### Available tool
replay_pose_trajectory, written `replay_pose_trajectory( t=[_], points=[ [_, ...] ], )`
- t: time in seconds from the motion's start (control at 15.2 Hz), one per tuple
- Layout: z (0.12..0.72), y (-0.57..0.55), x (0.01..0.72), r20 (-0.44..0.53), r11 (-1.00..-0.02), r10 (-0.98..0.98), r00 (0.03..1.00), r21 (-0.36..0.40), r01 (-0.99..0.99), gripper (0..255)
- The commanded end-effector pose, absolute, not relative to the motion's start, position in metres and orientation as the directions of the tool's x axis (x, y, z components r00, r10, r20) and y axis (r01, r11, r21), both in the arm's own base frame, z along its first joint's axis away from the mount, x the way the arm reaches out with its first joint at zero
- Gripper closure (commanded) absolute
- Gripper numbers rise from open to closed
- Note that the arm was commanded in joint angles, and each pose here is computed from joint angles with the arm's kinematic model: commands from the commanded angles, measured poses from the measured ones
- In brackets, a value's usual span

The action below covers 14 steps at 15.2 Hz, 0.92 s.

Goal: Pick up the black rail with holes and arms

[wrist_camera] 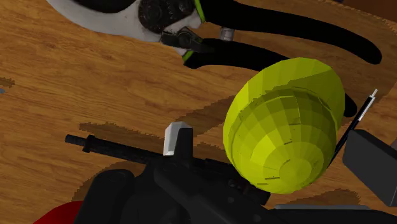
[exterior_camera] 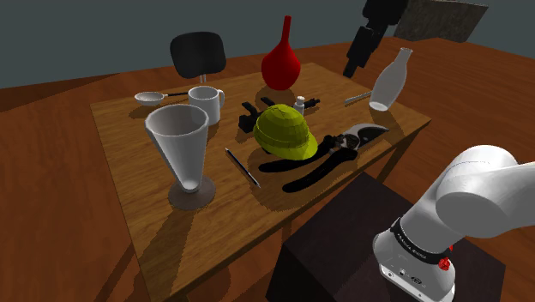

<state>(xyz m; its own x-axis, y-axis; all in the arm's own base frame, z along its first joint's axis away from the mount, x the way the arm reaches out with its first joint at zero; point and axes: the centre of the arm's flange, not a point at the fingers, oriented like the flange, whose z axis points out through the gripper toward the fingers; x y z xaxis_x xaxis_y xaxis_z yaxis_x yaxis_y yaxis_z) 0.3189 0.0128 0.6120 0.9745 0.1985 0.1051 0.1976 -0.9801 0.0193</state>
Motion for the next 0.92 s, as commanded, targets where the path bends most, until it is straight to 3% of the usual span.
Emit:
replay_pose_trajectory(
  t=[0.0, 0.86],
  points=[
    [0.612, 0.013, 0.319, 0.105, -0.98, 0.198, 0.974, 0.019, 0.198, 0],
    [0.518, 0.015, 0.469, 0.059, -0.998, 0.064, 0.996, 0.002, 0.064, 0]
  ],
)
